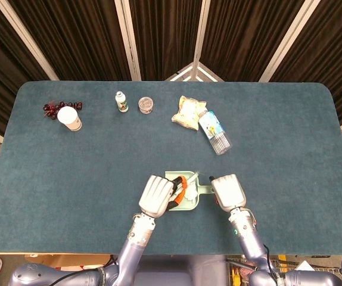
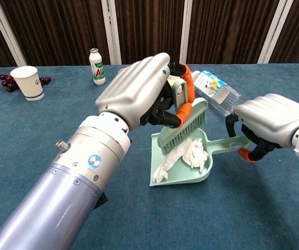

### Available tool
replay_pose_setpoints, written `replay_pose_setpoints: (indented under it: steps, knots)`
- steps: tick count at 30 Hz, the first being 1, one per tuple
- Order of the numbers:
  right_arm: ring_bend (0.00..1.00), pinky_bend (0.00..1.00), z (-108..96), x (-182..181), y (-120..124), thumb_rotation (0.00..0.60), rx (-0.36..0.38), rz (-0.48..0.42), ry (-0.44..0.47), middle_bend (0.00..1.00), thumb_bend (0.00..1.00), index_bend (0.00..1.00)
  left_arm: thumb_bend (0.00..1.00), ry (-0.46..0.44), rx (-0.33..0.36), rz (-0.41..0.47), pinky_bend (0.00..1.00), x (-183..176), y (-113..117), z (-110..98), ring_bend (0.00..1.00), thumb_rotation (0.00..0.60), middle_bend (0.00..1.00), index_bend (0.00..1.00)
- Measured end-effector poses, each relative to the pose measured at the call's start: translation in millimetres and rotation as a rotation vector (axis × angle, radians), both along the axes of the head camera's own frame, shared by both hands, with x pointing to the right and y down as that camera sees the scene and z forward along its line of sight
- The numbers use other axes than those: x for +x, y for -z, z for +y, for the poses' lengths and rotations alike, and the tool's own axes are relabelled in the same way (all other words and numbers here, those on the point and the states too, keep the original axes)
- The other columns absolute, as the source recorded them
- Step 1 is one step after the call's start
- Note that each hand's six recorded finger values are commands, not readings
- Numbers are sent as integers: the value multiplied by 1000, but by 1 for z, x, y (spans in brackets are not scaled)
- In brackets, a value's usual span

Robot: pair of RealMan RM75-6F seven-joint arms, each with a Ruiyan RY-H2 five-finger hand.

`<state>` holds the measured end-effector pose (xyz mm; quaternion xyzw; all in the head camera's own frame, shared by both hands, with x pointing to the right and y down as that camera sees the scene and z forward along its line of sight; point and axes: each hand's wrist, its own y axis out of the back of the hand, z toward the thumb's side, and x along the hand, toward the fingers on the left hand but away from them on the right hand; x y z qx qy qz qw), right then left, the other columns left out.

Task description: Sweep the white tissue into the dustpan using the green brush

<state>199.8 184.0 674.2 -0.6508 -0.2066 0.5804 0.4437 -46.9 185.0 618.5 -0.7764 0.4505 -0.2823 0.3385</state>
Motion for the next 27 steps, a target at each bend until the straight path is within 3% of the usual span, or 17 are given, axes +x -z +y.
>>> replay_pose_setpoints:
  steps: [27]
  knots:
    - [809, 897, 4, 7, -3, 600, -4, 18, -6, 799, 459, 576, 572, 47, 36, 55, 1000, -21, 18, -21, 994, 600, 1000, 774]
